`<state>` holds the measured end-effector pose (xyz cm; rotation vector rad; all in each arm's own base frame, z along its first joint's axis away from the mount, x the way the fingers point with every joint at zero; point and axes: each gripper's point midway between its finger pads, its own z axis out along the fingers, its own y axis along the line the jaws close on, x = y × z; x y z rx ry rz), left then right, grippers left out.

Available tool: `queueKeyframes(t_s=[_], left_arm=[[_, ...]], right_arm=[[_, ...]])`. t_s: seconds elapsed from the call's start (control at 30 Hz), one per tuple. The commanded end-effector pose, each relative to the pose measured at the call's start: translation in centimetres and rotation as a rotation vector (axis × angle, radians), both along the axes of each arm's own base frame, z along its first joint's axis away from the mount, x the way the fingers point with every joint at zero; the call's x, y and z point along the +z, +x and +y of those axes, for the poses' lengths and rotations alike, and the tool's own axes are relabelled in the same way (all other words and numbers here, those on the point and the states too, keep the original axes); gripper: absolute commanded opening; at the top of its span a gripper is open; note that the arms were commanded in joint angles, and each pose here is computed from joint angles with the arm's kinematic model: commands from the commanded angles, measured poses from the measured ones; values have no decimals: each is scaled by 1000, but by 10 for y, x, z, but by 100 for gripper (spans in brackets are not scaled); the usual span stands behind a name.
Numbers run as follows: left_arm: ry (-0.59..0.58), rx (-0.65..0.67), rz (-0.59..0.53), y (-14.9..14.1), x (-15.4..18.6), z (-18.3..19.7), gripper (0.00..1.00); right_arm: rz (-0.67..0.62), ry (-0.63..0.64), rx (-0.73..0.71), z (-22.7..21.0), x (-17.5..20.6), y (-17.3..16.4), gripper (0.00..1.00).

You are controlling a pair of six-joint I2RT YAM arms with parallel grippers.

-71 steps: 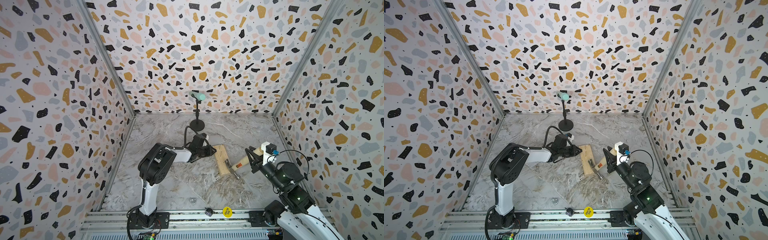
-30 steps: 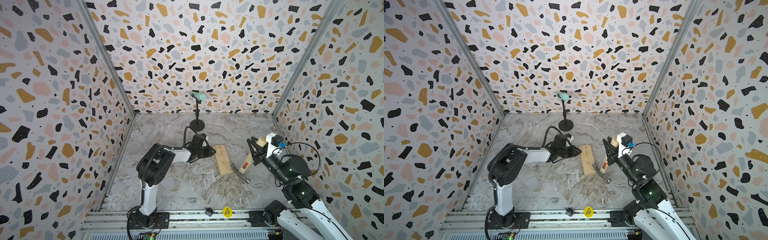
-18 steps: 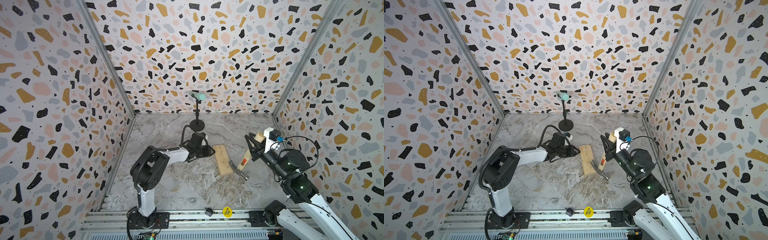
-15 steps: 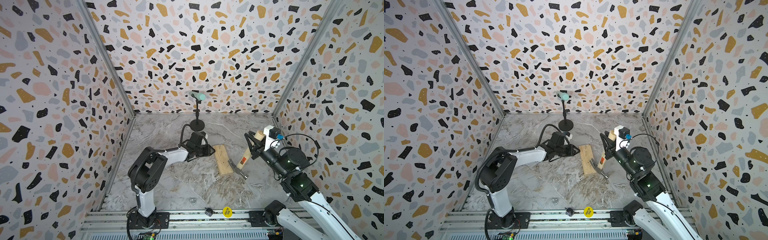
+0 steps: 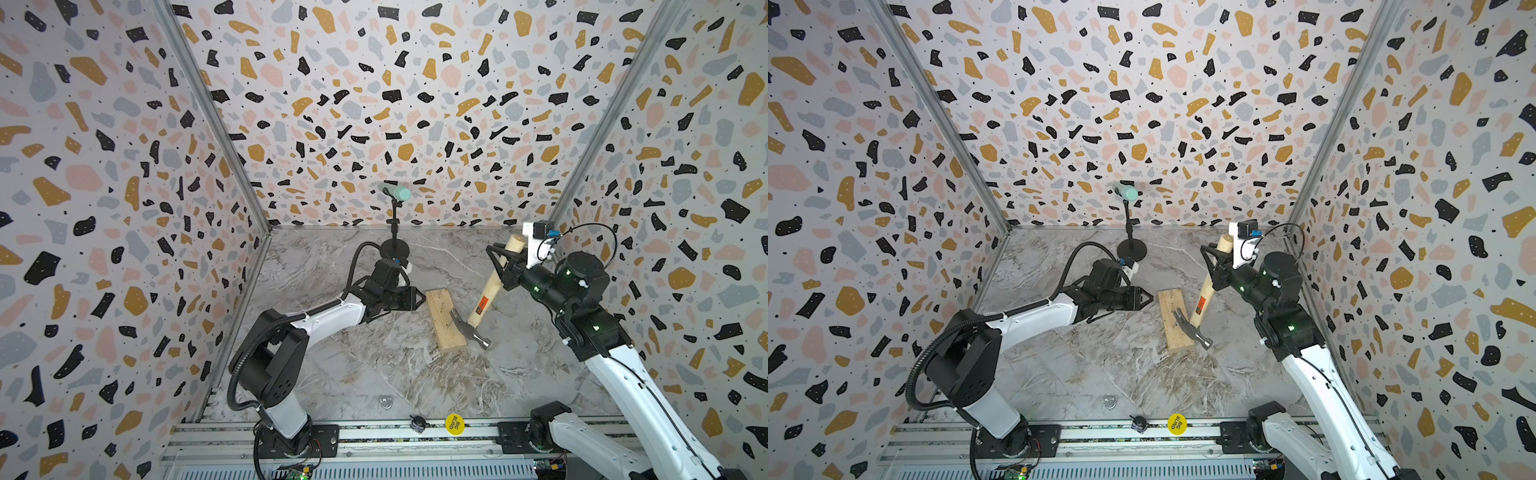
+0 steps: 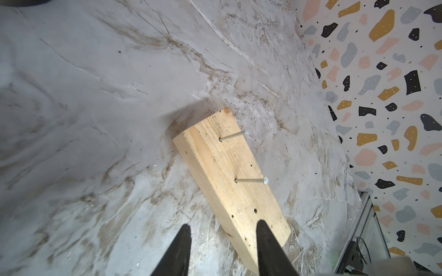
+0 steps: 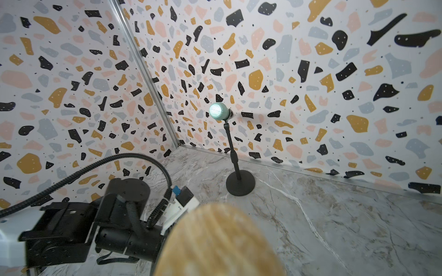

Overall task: Use a claw hammer to pull out a nail
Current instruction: Remove the nail from the mounting plate, then pick up the nail with the hammer.

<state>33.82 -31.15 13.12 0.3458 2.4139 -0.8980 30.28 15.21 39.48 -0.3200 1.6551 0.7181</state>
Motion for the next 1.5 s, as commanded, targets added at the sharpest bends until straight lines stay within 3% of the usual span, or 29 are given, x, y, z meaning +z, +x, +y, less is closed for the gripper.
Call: queueKeyframes(t_s=[0.0, 0.47, 0.77, 1.47], left_arm=[[63, -9, -48, -6, 2, 13, 41], [161, -66, -185, -31, 32, 30, 39], [270, -121, -283, -50, 42, 27, 39], [326, -234, -385, -84, 40, 2, 40]], right_arm=[[-24, 125, 137, 2, 40, -10, 0], [138, 154, 238, 2, 9, 16, 0], [169, 174, 261, 6, 3, 24, 0], [199, 231, 294, 14, 0, 39, 0]])
